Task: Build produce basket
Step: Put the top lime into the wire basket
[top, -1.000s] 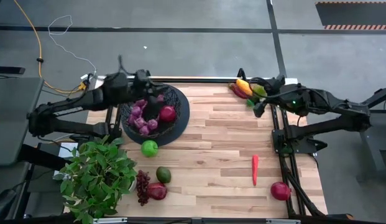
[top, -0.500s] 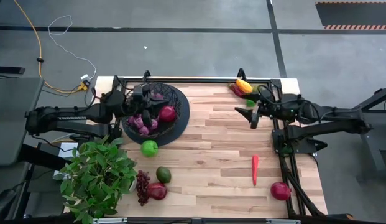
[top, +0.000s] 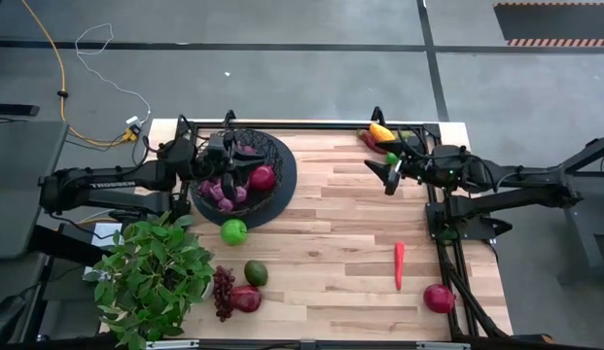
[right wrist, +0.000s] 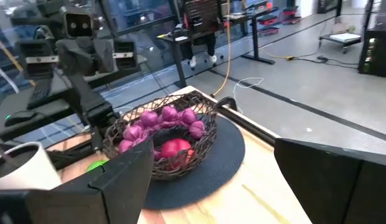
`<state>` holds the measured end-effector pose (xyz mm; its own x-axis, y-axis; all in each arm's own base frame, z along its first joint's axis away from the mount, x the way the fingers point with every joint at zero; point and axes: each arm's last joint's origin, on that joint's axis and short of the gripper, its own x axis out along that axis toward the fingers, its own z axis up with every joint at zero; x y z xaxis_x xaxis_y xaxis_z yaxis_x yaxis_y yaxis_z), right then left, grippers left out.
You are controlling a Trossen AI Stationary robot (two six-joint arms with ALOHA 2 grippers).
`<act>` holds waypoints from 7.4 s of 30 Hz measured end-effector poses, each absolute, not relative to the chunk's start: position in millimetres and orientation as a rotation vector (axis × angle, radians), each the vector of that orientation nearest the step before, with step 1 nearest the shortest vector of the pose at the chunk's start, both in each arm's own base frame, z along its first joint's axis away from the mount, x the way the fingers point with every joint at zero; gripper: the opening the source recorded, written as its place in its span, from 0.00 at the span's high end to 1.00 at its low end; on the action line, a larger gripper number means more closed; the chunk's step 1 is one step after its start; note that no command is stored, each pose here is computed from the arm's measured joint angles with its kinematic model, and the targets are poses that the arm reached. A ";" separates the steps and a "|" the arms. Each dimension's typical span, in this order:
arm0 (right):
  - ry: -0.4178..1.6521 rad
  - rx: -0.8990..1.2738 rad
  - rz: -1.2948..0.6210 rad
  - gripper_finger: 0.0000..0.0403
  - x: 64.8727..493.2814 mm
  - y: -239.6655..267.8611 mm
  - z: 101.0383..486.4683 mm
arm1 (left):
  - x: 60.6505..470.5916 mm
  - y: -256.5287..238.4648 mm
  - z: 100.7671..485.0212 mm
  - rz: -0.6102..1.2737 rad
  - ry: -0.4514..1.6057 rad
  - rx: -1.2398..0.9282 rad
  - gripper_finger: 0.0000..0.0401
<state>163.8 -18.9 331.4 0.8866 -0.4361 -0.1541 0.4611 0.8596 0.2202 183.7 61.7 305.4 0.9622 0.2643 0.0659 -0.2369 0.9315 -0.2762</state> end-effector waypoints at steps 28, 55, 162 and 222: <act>0.149 0.719 -1.010 0.21 168.5 -67.4 292.0 | 183.0 64.0 305.7 0.342 -0.115 -0.265 0.32; 0.614 1.194 -1.705 0.21 162.9 -165.4 170.6 | 182.8 64.5 305.3 0.360 -0.115 -0.272 0.32; 0.073 0.207 -0.025 0.56 361.9 -80.9 303.4 | 178.2 60.4 330.8 0.211 -0.382 -0.382 0.32; 0.103 1.041 0.049 0.56 366.2 -75.9 355.9 | 239.0 23.8 318.9 0.418 -0.007 0.472 0.32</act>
